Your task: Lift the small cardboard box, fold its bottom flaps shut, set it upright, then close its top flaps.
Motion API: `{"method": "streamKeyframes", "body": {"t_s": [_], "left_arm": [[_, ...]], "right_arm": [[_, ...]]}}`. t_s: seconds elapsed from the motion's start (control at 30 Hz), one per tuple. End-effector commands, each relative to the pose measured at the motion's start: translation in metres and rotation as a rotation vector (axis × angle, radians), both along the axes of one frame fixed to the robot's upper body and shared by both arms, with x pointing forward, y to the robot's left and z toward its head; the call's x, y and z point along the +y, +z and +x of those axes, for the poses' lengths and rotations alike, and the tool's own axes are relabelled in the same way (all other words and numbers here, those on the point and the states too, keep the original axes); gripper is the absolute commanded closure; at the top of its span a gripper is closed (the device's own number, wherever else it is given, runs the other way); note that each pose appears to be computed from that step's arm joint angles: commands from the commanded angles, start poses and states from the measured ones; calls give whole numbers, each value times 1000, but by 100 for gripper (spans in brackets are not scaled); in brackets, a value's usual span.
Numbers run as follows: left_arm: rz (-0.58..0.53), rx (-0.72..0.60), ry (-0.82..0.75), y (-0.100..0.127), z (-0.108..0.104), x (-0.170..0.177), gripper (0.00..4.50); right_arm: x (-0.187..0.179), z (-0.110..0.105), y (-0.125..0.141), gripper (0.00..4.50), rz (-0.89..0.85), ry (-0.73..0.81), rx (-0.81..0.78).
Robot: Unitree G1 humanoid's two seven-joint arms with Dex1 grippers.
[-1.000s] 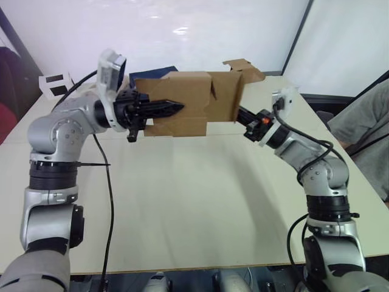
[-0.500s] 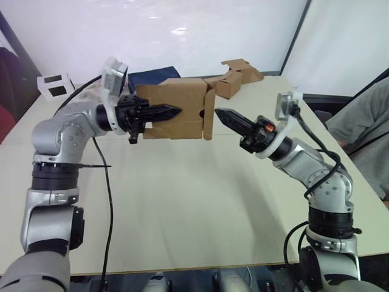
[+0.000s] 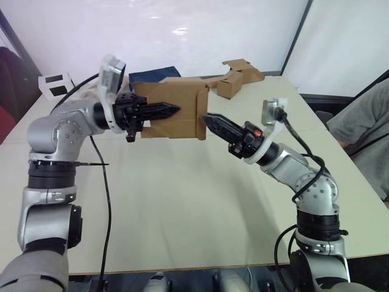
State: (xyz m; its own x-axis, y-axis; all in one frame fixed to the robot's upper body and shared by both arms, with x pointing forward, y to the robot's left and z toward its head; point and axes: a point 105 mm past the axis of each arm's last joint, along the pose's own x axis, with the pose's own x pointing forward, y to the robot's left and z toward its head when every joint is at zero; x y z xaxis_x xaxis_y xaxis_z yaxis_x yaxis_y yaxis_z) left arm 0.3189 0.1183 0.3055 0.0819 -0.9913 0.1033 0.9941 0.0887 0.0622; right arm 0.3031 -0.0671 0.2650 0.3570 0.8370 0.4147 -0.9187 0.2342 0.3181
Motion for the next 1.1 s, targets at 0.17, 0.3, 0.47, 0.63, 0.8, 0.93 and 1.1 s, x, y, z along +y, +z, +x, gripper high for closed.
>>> {"method": "streamKeyframes", "body": {"t_s": [0.17, 0.3, 0.47, 0.63, 0.8, 0.93, 1.1], "left_arm": [[-31, -63, -26, 21, -10, 3, 450], [-36, -62, -32, 22, -11, 2, 450], [-38, -60, -35, 22, -11, 1, 450], [-37, -58, -36, 21, -11, 2, 450], [-31, -55, -34, 19, -11, 2, 450], [-31, -55, -39, 19, -11, 1, 450], [-33, -55, -44, 19, -12, 1, 450]], "right_arm": [[-6, 3, -2, 261, 14, -41, -9], [-9, 5, -2, 261, 10, -61, -12], [-12, 6, 1, 261, 38, -59, -8], [-12, 3, 3, 261, 59, -35, 1], [-11, -2, 7, 261, 87, -1, 8], [-11, -1, 8, 261, 103, -7, 15], [-10, 2, 10, 261, 133, -20, 29]]}}
